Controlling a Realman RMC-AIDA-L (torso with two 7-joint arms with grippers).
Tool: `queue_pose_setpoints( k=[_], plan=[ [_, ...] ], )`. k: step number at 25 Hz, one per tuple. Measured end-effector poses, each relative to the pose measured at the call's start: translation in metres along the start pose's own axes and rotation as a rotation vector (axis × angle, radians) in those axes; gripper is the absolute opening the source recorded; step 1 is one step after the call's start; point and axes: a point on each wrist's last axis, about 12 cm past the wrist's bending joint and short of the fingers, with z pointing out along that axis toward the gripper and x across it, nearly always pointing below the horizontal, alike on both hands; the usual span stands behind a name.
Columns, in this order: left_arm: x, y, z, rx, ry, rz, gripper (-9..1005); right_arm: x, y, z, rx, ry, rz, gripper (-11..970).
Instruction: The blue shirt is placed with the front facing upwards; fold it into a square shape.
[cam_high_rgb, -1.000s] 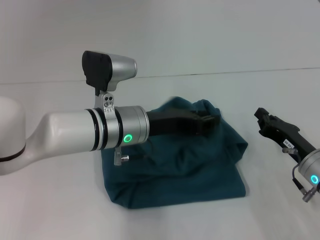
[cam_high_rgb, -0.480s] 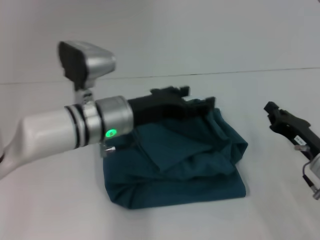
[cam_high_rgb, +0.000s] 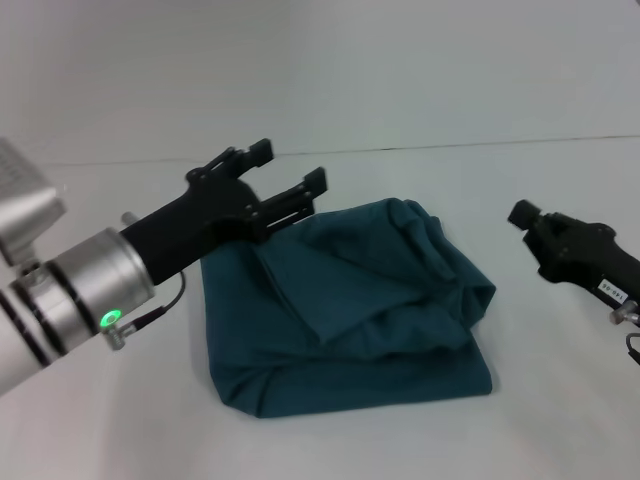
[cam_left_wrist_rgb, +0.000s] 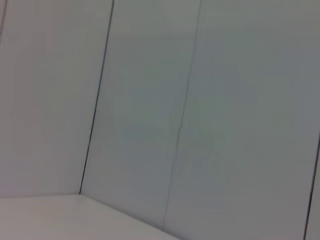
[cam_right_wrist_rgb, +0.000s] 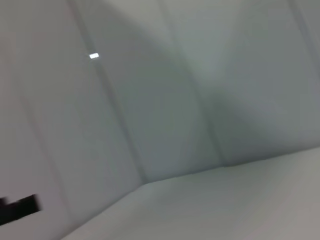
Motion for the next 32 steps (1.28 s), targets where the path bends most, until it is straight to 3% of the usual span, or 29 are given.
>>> queue_pose_setpoints(
  k=[7,15,20,28,32],
  plan=[
    [0.010,0.003,-0.031,-0.005,-0.047,0.011,872,-0.023,0.004,0.004,-0.212,0.103,-0.132,8],
    [0.018,0.002,-0.051,-0.019,-0.053,0.003,872,-0.075,-0.001,0.024,-0.323,0.247,-0.223,58],
    [0.019,0.001,-0.063,-0.005,-0.065,0.007,872,-0.095,0.010,0.044,-0.402,0.390,-0.289,102],
    [0.022,-0.004,-0.085,0.022,-0.083,0.019,872,-0.106,0.038,0.077,-0.465,0.603,-0.462,401],
    [0.025,-0.005,-0.095,-0.001,-0.090,0.011,872,-0.111,0.061,0.094,-0.480,0.668,-0.597,565]
  ],
)
